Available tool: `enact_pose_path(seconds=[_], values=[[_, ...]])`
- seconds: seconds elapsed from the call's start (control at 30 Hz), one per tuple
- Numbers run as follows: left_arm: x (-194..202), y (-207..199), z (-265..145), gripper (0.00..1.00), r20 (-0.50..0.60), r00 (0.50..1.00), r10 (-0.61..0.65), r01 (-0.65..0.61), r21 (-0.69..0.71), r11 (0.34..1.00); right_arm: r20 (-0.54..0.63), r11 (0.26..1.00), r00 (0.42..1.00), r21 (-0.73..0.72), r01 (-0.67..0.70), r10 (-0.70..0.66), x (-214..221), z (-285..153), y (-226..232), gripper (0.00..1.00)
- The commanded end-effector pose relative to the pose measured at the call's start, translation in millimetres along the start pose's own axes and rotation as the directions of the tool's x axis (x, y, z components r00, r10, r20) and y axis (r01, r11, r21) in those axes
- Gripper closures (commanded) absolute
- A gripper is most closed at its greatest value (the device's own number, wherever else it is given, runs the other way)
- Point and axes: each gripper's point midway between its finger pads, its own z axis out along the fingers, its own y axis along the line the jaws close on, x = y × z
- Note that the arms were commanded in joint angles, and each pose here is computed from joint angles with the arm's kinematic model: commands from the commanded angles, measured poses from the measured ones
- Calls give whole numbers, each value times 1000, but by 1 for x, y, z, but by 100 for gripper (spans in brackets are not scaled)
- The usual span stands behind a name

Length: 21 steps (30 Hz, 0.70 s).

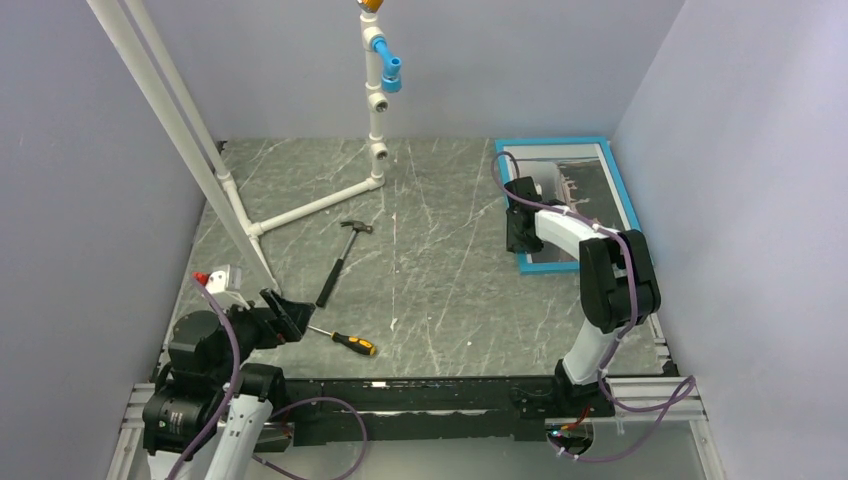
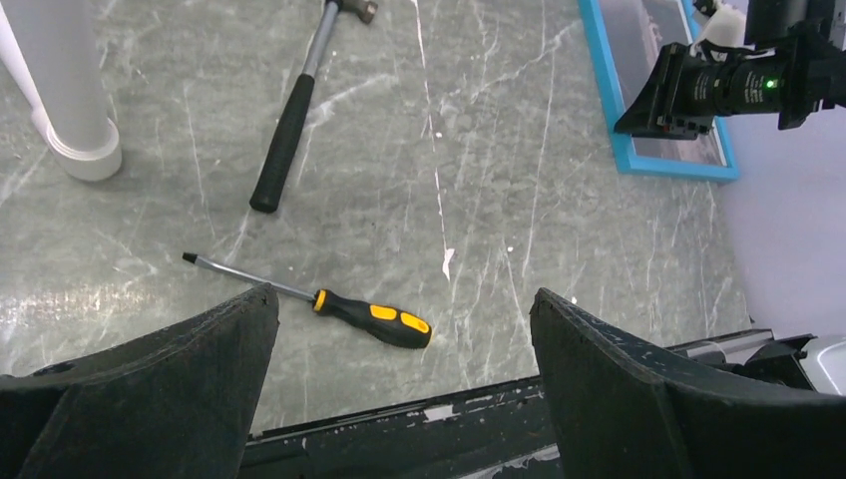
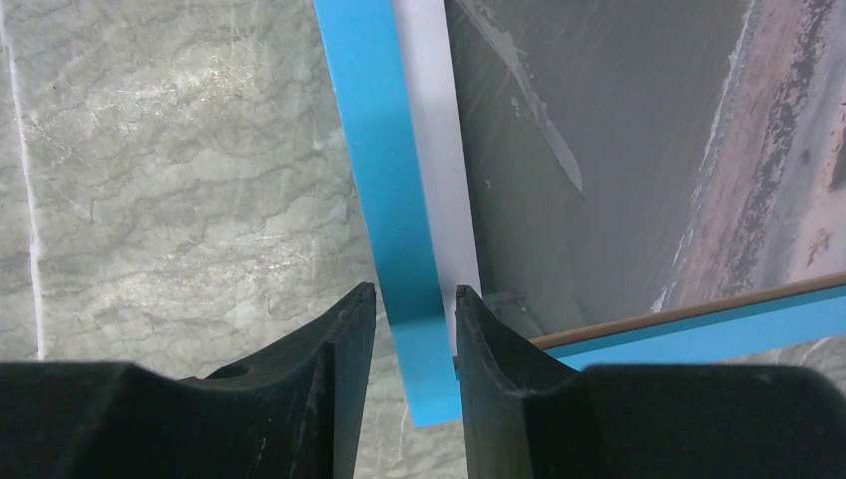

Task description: Take the photo out of the frame

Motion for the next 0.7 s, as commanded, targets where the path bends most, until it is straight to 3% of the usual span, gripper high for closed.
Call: enact_pose_path(seconds=[0.0, 0.43, 0.67], values=[[8, -4, 3, 1, -56, 998, -34, 35, 16, 999, 24, 1000, 1000, 23, -2, 2, -7, 2, -2, 62], [29, -8, 15, 1, -176, 978, -111, 118, 31, 993, 10, 994, 998, 97, 55, -56, 12, 12, 7, 76], [36, -12, 20, 1, -229, 964, -136, 150, 42, 988, 13, 996, 996, 19, 89, -90, 15, 6, 32, 99]])
